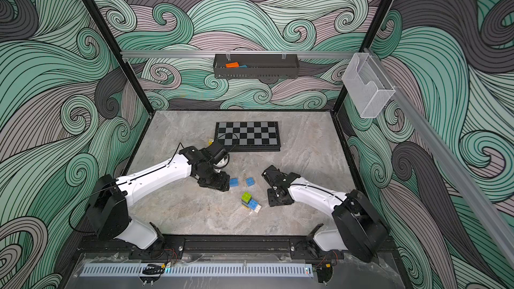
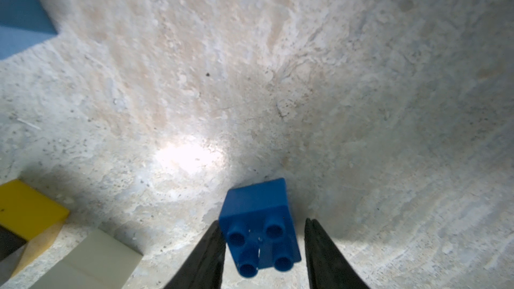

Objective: Assemble a giraffe with lego
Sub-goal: Pick up the lego brick from the center of the board, then assemble the lego brick with the lego brick.

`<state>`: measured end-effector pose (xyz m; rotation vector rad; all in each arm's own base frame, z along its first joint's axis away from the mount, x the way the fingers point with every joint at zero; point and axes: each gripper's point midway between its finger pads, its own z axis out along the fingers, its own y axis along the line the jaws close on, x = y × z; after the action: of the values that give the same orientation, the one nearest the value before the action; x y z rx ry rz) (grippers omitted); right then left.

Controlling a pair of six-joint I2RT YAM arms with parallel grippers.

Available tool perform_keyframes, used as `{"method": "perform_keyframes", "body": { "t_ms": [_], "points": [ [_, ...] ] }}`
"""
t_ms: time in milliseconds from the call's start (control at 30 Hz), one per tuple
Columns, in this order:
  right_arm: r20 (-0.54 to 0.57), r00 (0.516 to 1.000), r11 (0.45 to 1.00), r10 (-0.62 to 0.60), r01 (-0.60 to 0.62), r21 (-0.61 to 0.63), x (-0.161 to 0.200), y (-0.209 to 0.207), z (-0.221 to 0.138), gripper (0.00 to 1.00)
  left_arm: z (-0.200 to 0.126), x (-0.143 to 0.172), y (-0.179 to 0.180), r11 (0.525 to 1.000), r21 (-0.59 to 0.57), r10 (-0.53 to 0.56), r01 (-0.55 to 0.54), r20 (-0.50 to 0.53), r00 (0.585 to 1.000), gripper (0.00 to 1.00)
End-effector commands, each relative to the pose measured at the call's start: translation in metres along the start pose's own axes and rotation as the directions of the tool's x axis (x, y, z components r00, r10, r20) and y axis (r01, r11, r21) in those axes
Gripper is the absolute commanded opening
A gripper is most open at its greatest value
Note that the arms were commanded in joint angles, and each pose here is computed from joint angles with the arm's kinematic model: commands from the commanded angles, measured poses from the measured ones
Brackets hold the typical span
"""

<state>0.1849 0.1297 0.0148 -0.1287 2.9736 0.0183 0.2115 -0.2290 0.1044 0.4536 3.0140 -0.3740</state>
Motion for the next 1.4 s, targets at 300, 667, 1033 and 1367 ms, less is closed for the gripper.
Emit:
{"method": "perform_keyframes", "body": {
  "t_ms": [300,667,1033,1367],
  "points": [
    [0.000,0.999,0.999,-0.046,0.046,0.012,-0.005,0.005,0.005,0.38,-0.006,0.011,0.009,0.999,-0.021,-0.027,0.027,0.003,1.000,0.71],
    [0.161,0.977,0.985,-0.142,0.156,-0.076,-0.030,0.025,-0.054,0.23,-0.004,0.010,0.012,0.999,-0.036,-0.026,0.026,0.000,1.000,0.71],
    [0.336,0.775,0.758,-0.535,0.616,-0.214,-0.040,0.084,-0.140,0.23,0.008,0.022,0.020,0.998,-0.026,-0.051,0.051,-0.013,0.999,0.72],
    [0.294,0.567,0.531,-0.770,0.824,-0.198,-0.033,0.127,-0.144,0.24,0.003,0.024,0.025,0.997,-0.041,-0.063,0.063,0.004,0.998,0.72]
  ]
}}
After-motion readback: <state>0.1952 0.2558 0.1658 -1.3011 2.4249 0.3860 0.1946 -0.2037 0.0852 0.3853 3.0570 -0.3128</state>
